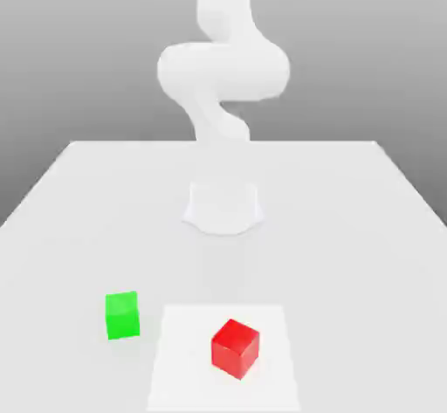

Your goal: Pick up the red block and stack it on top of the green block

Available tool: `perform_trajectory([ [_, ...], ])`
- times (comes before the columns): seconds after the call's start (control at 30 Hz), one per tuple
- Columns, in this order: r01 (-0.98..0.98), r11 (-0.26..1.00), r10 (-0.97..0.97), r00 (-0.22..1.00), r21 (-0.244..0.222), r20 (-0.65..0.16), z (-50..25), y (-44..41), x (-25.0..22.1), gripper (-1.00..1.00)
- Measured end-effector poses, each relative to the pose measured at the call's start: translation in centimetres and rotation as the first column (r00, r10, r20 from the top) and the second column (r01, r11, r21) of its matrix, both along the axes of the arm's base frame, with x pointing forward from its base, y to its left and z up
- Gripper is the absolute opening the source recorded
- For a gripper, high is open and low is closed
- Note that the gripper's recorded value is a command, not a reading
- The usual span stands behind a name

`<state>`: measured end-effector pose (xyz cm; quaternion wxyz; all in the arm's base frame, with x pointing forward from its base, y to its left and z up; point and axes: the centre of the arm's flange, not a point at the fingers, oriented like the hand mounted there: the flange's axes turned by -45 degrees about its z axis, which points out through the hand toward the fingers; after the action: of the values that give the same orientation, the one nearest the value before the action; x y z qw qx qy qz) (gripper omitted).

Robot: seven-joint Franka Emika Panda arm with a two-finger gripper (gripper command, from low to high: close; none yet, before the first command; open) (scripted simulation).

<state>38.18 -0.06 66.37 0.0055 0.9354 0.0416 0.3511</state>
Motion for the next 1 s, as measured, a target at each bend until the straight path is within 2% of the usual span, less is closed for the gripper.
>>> perform_trajectory([
  [0.17, -0.188, 0.979, 0.171, 0.970, -0.084, -0.172, -10.5, 0.4, 5.4, 0.00],
  [0.37, -0.420, 0.899, 0.352, 0.861, -0.122, -0.368, -23.6, 1.2, 8.0, 0.00],
  [0.53, -0.603, 0.791, 0.476, 0.711, -0.101, -0.518, -34.2, 1.7, 7.4, 0.00],
  [0.7, -0.756, 0.653, 0.567, 0.520, -0.036, -0.639, -43.9, 1.9, 4.4, 0.00],
  [0.9, -0.778, 0.627, 0.578, 0.483, -0.020, -0.657, -51.1, 1.8, 3.8, 0.00],
  [0.93, -0.778, 0.627, 0.579, 0.483, -0.020, -0.657, -51.7, 1.8, 3.8, -1.00],
  [1.0, -0.778, 0.627, 0.579, 0.483, -0.019, -0.657, -51.7, 1.8, 3.7, -1.00],
])
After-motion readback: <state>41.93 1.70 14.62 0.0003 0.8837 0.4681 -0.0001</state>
